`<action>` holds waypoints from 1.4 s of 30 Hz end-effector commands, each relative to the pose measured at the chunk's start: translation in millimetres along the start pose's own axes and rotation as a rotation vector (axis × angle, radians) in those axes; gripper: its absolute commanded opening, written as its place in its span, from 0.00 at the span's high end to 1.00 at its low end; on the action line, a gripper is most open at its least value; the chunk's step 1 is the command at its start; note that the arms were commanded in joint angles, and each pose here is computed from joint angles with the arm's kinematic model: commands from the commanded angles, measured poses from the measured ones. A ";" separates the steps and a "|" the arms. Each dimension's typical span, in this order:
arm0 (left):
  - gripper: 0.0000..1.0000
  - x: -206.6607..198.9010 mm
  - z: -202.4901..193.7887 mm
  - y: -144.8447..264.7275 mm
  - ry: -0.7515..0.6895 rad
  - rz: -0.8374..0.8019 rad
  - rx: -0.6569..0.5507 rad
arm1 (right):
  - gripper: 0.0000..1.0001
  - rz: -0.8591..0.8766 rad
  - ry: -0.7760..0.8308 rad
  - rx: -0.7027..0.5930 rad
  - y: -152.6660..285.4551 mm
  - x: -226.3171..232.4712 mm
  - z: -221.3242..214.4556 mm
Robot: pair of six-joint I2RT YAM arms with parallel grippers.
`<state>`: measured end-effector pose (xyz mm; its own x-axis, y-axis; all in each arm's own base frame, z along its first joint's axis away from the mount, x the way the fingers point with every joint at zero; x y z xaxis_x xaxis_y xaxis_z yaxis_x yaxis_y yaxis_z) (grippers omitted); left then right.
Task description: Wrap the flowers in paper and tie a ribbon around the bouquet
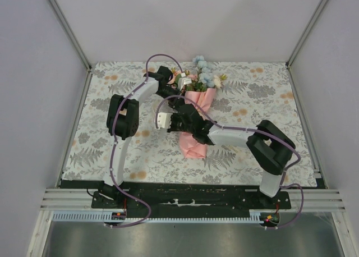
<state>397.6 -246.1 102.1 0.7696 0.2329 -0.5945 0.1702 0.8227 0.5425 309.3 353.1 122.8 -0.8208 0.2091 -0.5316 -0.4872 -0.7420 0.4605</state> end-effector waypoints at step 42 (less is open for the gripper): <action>0.98 53.0 -30.8 104.7 -0.107 0.546 0.074 | 1.00 -0.397 -1.581 0.276 180.5 -25.2 -165.9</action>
<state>418.8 -162.6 97.8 0.8185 0.4778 -0.3190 -0.0879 0.6528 0.7524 299.7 125.9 115.1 -0.2252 0.8966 0.3812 -0.6663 -0.4272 0.6112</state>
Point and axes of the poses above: each gripper's point midway between its finger pads, its own y axis back along the fingers, its own x axis along the line the jaws close on, z = x × y, the point moved 6 cm from there along y, back along the fingers, and after that the axes turned 6 degrees about -y, right-handed, at the moved point
